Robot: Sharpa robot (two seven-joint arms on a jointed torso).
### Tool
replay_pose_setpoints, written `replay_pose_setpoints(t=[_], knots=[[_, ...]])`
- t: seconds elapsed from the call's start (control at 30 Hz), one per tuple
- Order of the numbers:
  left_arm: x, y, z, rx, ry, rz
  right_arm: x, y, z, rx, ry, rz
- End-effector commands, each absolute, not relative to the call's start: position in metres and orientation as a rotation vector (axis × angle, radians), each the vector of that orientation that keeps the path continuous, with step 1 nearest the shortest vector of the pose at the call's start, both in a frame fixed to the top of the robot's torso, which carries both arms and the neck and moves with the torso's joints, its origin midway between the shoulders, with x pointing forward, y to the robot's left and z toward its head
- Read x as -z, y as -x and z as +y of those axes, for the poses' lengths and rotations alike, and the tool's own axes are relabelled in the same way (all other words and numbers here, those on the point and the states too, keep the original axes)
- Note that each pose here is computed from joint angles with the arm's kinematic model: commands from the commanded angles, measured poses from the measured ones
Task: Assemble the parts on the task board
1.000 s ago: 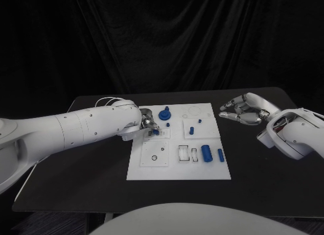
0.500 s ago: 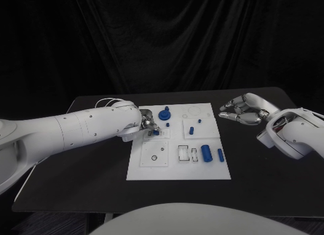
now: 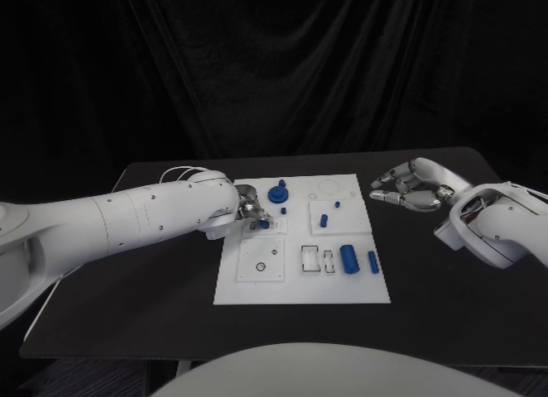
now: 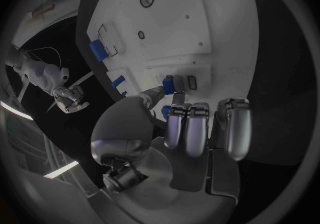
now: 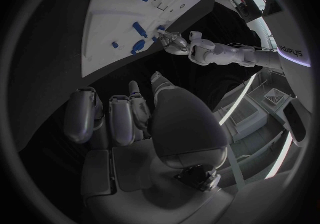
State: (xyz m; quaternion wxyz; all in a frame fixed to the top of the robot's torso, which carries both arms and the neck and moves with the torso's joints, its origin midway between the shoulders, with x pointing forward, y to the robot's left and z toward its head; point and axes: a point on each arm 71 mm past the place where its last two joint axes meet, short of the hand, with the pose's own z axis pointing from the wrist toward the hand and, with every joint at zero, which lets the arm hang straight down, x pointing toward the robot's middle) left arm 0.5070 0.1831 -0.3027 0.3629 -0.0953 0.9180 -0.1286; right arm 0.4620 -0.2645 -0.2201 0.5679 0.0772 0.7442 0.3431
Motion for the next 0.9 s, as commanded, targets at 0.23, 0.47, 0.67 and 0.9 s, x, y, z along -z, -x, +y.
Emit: replay_pose_setpoints(t=[0.23,0.47,0.67,0.9], knots=[[0.311,-0.5018,0.1821,0.324,0.231,2.4,0.2235,-0.4618,-0.2645,-0.792,-0.193,1.782],[0.3119,-0.502,0.1838,0.311,0.234,2.407,0.2241,-0.4616,-0.2641,-0.791,-0.194,1.791],[0.3121,-0.5018,0.1836,0.315,0.23,2.409,0.2245,-0.4615,-0.2641,-0.789,-0.194,1.797],[0.312,-0.5024,0.1819,0.337,0.224,2.403,0.2249,-0.4616,-0.2637,-0.788,-0.194,1.803]])
